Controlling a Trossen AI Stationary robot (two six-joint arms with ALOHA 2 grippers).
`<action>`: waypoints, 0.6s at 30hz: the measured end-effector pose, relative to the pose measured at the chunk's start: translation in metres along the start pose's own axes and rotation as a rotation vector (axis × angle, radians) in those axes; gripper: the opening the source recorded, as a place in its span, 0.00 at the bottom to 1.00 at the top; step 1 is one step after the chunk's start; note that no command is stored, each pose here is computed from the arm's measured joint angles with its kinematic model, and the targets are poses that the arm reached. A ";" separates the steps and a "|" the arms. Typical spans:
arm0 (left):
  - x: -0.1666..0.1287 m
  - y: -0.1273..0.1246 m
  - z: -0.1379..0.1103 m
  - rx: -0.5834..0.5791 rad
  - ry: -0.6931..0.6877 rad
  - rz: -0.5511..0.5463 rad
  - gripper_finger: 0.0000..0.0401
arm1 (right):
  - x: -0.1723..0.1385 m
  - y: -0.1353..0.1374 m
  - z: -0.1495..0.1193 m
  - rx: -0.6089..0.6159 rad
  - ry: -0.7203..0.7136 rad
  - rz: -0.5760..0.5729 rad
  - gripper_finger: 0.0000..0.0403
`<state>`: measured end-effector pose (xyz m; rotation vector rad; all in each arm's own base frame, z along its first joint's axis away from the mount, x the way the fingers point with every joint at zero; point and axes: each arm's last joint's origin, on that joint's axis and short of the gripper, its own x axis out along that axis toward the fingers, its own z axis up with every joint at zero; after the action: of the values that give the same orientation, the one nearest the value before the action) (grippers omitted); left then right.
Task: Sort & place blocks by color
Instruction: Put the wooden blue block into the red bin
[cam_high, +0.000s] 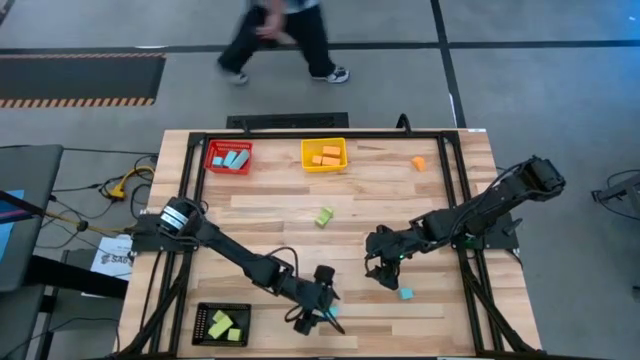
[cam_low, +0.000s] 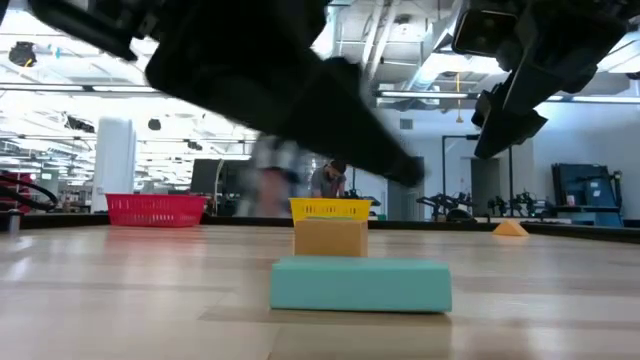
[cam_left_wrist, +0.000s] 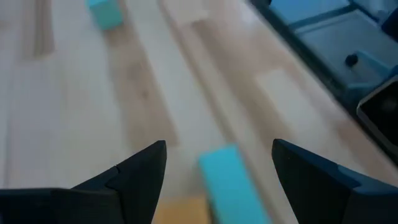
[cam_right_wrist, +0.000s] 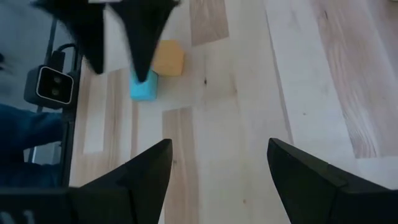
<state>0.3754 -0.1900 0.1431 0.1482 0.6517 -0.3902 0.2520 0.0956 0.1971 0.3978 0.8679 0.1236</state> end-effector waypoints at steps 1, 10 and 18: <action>0.003 -0.003 0.003 0.006 -0.010 -0.005 0.70 | 0.000 0.000 0.000 -0.002 0.002 -0.001 0.70; 0.016 -0.024 0.006 -0.048 0.076 -0.008 0.70 | 0.000 0.000 -0.001 -0.013 0.009 -0.004 0.70; 0.021 -0.028 -0.003 -0.117 0.109 0.068 0.70 | 0.000 0.001 -0.001 -0.025 0.008 0.000 0.70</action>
<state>0.3775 -0.2214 0.1272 0.0804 0.7733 -0.2790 0.2511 0.0968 0.1966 0.3743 0.8730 0.1359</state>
